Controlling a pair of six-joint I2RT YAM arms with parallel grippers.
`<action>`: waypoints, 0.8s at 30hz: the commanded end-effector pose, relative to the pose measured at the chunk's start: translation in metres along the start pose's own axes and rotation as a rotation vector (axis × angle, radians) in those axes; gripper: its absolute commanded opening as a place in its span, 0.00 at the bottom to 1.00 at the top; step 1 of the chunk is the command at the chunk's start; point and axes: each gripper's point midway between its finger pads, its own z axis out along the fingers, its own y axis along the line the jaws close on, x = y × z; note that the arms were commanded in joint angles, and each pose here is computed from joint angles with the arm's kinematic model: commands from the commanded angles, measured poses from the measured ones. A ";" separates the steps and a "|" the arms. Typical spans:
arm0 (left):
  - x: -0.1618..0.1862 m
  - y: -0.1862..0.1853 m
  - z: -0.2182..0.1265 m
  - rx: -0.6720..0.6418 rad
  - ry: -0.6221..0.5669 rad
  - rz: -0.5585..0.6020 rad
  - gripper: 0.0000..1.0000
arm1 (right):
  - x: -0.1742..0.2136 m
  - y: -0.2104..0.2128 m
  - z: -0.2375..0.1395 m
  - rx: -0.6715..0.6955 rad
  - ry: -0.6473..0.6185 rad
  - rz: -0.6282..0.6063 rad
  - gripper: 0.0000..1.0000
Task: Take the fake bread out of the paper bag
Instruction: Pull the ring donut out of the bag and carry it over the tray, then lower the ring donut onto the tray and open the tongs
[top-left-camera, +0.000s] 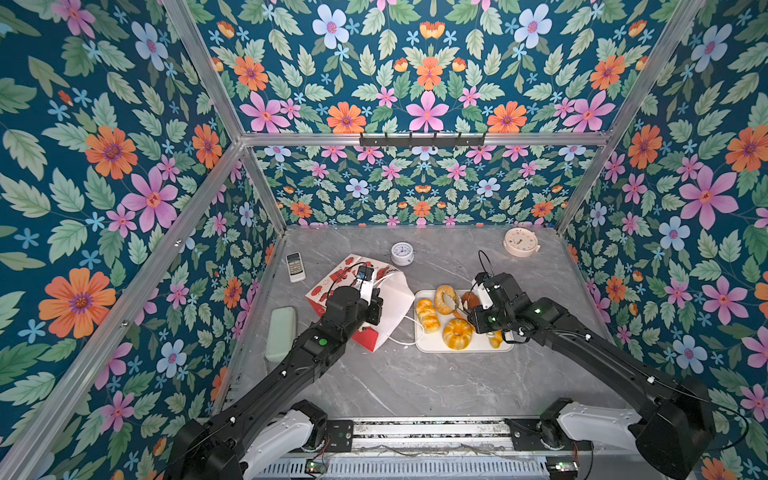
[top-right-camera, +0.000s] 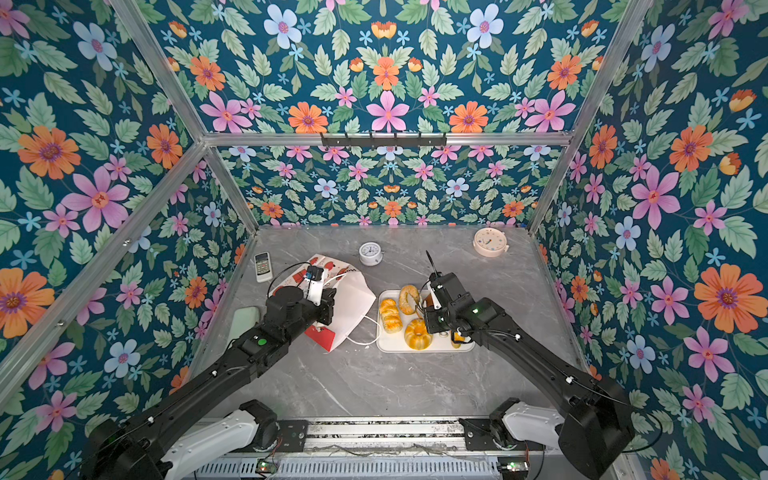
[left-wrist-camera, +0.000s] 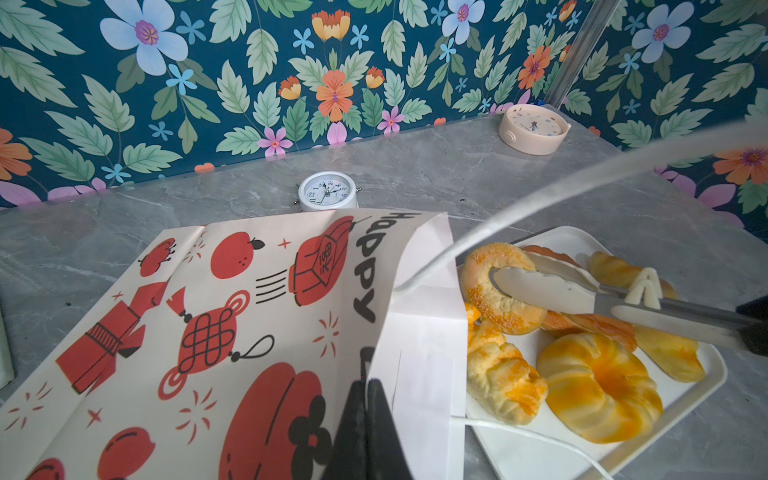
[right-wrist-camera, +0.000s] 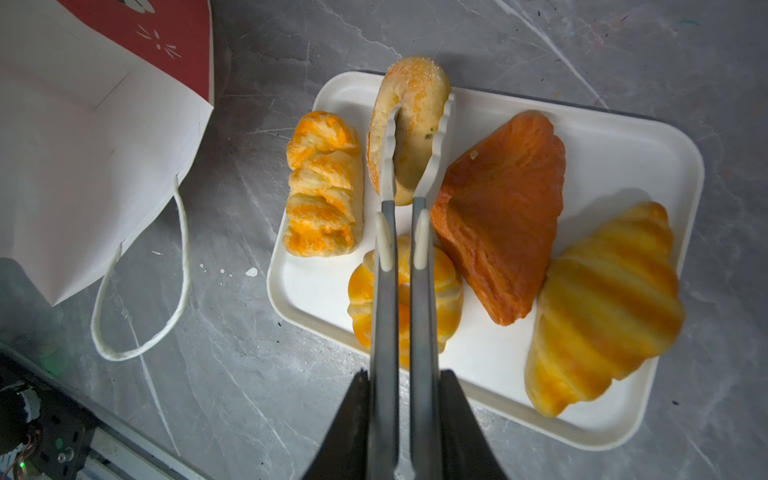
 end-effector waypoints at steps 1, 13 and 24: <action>-0.007 0.000 0.001 0.002 -0.029 -0.006 0.00 | 0.000 -0.002 0.000 0.013 0.009 -0.007 0.19; -0.007 -0.001 0.002 0.006 -0.030 -0.005 0.00 | 0.004 -0.014 -0.018 0.076 -0.002 0.014 0.43; -0.010 -0.001 0.000 0.006 -0.036 -0.004 0.00 | -0.010 -0.010 -0.031 0.067 -0.061 0.001 0.43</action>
